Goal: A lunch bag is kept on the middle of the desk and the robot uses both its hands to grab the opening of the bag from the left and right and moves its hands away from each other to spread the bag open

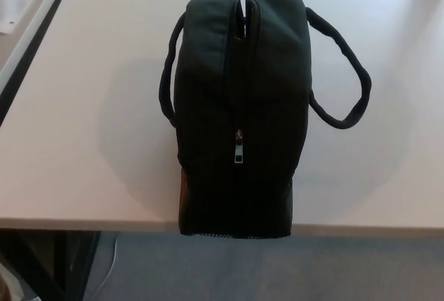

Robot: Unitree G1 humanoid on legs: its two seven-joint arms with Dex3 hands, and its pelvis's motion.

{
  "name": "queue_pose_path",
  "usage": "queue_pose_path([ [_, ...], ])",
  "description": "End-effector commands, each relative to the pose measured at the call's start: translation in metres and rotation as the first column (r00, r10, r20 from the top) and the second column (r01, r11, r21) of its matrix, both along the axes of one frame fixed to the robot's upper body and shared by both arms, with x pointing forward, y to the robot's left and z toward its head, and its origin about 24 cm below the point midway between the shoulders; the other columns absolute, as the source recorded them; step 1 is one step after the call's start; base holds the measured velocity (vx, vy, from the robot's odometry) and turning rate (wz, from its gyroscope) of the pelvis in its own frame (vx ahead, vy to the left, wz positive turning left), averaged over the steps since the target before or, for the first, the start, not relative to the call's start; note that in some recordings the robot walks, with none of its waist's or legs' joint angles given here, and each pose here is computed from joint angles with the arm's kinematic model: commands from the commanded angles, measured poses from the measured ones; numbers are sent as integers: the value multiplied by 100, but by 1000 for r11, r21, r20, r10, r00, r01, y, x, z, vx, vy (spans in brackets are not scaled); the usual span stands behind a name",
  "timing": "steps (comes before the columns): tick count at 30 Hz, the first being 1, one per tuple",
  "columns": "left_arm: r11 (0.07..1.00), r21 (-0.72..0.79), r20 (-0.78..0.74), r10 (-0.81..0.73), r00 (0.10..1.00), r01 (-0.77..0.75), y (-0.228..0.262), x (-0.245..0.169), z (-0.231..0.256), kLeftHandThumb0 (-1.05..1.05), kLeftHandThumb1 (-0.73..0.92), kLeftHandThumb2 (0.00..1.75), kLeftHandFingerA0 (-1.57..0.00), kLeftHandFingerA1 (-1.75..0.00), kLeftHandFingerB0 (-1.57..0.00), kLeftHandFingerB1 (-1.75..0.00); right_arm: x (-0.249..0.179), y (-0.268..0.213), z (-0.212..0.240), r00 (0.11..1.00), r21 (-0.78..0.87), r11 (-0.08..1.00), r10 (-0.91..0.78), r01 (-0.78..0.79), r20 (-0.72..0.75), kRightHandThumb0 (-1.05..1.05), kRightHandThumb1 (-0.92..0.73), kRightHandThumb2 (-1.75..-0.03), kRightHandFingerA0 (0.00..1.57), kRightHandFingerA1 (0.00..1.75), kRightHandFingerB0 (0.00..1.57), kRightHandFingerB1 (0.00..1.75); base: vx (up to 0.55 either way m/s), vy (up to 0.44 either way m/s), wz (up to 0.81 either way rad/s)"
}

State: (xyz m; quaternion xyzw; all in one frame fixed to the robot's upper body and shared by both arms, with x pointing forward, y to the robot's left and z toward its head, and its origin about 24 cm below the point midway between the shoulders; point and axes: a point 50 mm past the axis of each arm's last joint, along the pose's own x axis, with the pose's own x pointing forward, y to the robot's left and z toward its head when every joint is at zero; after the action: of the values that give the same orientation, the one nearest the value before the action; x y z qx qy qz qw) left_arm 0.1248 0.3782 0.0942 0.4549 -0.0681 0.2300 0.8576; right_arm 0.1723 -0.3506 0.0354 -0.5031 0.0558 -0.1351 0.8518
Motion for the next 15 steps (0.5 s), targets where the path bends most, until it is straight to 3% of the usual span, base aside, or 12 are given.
queue_pose_path([
  [1,837,547,508,-346,789,15,-5,34,147,4,40,90,-18,-51,-6,-46,44,-17,156,787,-334,942,192,19,587,-9,-60,-75,8,33,9,30,0,0,0],
  [4,793,609,532,-399,747,-11,-11,49,165,-9,42,90,-19,-51,-12,-48,57,-11,176,742,-378,926,247,8,623,-4,-58,-77,9,31,9,29,0,0,0],
  [5,774,633,536,-424,730,-15,-15,55,173,-9,45,93,-10,-48,-11,-48,64,-7,184,737,-395,919,268,-1,621,-2,-43,-97,0,45,4,45,0,0,0],
  [6,749,663,524,-461,716,-3,-22,63,181,-11,62,63,-20,-30,-21,-31,73,-1,193,734,-424,906,298,-15,610,0,-43,-96,3,46,5,45,0,0,0],
  [9,719,696,518,-499,695,-3,-32,75,188,-12,60,63,-24,-31,-23,-31,88,10,203,734,-472,879,364,-68,573,-2,-41,-94,5,48,3,45,0,0,0],
  [10,710,705,507,-506,698,3,-35,81,188,-12,57,68,-28,-33,-22,-33,93,14,206,734,-492,865,397,-98,551,-5,-55,-63,16,34,13,29,0,0,0],
  [11,670,742,458,-524,718,16,-42,91,187,-7,58,65,-29,-33,-19,-33,102,21,210,734,-513,843,449,-159,510,-11,-54,-56,19,31,14,30,0,0,0],
  [12,653,757,439,-530,725,19,-44,94,187,-7,58,65,-29,-33,-19,-33,105,23,212,733,-519,836,466,-180,496,-11,-54,-56,19,31,14,30,0,0,0],
  [13,564,826,356,-548,757,19,-52,112,180,6,44,60,-28,-33,-21,-32,114,37,219,707,-585,774,553,-240,441,-15,-57,-57,25,33,15,29,0,0,0],
  [15,490,870,283,-581,763,50,-59,127,172,12,42,56,-32,-33,-17,-32,126,52,227,673,-635,714,627,-295,392,-14,-57,-58,24,33,19,29,0,0,0],
])
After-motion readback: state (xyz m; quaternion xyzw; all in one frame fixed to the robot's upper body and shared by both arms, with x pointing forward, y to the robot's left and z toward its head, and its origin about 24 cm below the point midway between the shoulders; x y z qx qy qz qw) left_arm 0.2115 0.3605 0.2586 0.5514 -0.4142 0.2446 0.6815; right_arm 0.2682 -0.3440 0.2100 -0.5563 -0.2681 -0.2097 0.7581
